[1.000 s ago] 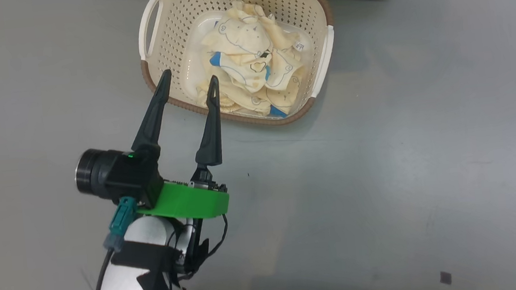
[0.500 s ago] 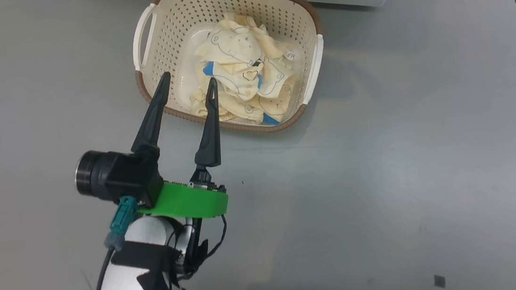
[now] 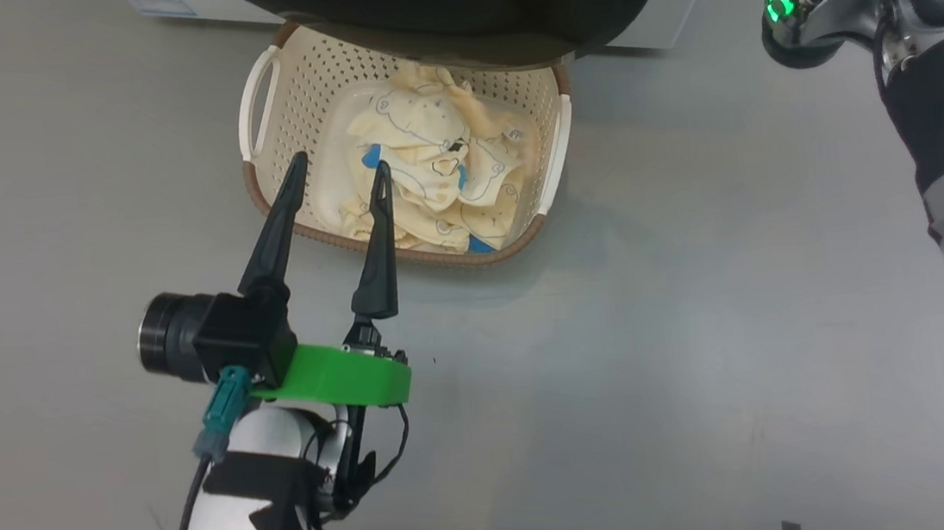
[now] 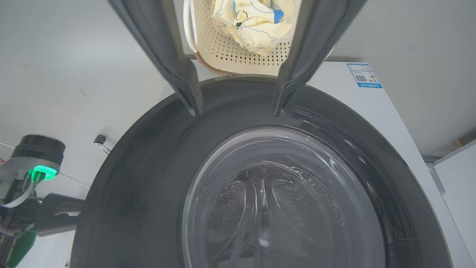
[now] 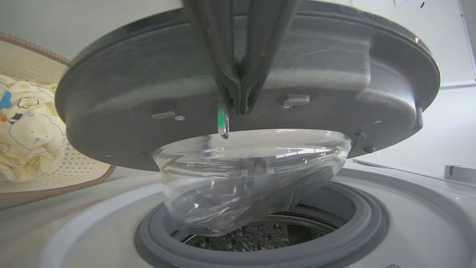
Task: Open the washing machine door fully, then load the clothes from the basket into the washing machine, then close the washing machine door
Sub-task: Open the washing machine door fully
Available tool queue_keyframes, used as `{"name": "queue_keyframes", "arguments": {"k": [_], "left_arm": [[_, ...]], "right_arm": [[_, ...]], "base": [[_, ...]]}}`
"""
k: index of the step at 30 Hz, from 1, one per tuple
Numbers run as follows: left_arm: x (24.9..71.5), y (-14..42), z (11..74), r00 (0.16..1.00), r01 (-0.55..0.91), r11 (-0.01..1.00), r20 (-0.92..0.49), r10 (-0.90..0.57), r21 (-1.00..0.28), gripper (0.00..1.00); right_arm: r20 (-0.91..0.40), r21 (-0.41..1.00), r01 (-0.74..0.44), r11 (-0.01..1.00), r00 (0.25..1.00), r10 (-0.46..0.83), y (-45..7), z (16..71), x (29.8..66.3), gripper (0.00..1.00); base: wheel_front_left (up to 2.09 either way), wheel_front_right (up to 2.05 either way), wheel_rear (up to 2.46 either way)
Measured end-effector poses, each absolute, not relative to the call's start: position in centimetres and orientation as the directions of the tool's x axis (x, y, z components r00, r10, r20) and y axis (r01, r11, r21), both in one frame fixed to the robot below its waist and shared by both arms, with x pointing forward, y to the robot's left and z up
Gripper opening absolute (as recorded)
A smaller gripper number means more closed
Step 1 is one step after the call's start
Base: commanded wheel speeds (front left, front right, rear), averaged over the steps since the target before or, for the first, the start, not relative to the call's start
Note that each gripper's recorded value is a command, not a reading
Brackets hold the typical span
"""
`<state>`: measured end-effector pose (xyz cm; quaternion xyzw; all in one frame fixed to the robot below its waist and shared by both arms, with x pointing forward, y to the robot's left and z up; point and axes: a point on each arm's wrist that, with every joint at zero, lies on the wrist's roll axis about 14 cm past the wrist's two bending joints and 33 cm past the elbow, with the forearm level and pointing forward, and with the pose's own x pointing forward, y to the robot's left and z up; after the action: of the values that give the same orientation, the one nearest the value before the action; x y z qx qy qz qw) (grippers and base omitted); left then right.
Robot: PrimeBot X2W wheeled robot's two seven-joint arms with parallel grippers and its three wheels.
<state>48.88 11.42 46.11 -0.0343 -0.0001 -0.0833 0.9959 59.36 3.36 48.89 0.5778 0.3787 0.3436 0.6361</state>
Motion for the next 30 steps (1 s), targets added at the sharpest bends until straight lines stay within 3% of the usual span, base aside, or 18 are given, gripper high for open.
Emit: {"name": "queue_keyframes", "arguments": {"k": [30], "left_arm": [[45.5, 12.9, 48.8, 0.992, 0.123, 0.991, 0.030, -0.122, -0.057, 1.00]], "right_arm": [[0.007, 1.000, 0.016, -0.011, 0.243, 0.970, 9.2, 50.8, 45.6, 0.00]], "base": [[0.00, 0.00, 0.00]]}}
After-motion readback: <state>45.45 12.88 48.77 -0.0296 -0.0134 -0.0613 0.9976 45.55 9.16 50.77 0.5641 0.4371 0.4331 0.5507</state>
